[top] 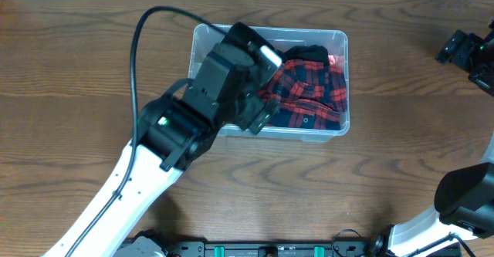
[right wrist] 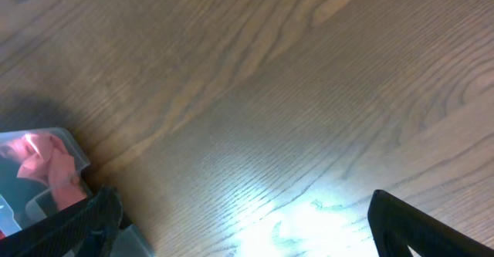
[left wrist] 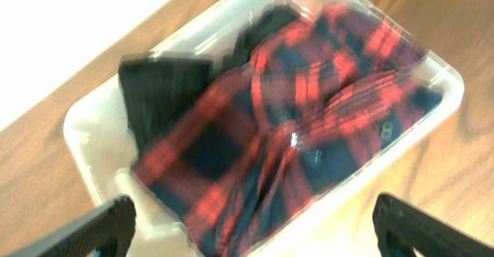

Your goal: Pack container

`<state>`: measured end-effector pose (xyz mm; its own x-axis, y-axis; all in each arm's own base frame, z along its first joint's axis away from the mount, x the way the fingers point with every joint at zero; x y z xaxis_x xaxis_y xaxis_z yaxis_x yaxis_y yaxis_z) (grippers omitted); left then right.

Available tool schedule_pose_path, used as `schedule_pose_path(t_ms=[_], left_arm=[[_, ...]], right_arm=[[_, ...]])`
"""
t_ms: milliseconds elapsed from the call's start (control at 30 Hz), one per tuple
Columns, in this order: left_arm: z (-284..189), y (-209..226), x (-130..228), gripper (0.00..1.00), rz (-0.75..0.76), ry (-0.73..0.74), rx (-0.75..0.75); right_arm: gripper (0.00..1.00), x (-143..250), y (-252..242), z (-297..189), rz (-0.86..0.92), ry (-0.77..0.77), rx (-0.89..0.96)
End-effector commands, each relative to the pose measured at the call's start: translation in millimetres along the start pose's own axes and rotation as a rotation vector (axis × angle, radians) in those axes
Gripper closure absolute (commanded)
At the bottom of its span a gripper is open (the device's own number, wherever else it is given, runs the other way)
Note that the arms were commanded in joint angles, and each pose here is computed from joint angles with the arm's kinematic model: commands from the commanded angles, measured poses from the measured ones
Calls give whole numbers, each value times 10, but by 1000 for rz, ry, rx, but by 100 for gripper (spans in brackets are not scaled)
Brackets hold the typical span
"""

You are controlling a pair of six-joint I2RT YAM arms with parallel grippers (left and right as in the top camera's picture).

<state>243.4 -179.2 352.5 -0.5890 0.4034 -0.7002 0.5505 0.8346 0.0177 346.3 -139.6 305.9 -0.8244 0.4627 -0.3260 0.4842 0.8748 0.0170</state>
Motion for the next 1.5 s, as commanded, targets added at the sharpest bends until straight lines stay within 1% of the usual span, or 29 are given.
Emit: schedule_pose_path(t_ms=[0,33,67,200,300,467,567,800,1067,1233,1467], left_arm=[[-201,118,127,2,-65,28,-104],[-298,198,186,2,-149,33,-153],[-356,244,220,2,-195,34,-173],[-655,421,359,2,-313,13,-220],[-846,546,429,2,-390,-29,-259],[-1112,767,610,2,-493,-147,-331],[-1205,890,768,2,-557,-267,-365],[-1172,999,1169,2,-567,-591,-415],[-844,944,1630,2,-499,-824,-380],[-616,918,1867,2,-509,-885,-352],[-429,882,2063,2,-505,-889,-324]], right_arm=[[1,2,-10,20,11,6,5],[1,2,-9,20,11,6,5],[1,2,-9,20,11,6,5],[1,2,-9,20,10,6,5],[1,2,-9,20,11,6,5],[1,2,-9,20,11,6,5],[1,2,-9,20,11,6,5],[1,2,-9,20,11,6,5],[1,2,-9,20,11,6,5],[1,2,-9,20,11,6,5],[1,2,-9,20,11,6,5]])
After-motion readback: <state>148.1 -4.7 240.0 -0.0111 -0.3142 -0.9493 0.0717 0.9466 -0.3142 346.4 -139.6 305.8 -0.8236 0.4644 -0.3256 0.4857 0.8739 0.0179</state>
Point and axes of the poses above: each gripper's point midway between its finger pads, its own z axis out along the fingers, its own y axis along the line the jaws close on, x = y × z, the point moved 9 cm from there along -z, back along the fingers, and after that the axes turned 10 degrees about -z, right-handed, at the moved point
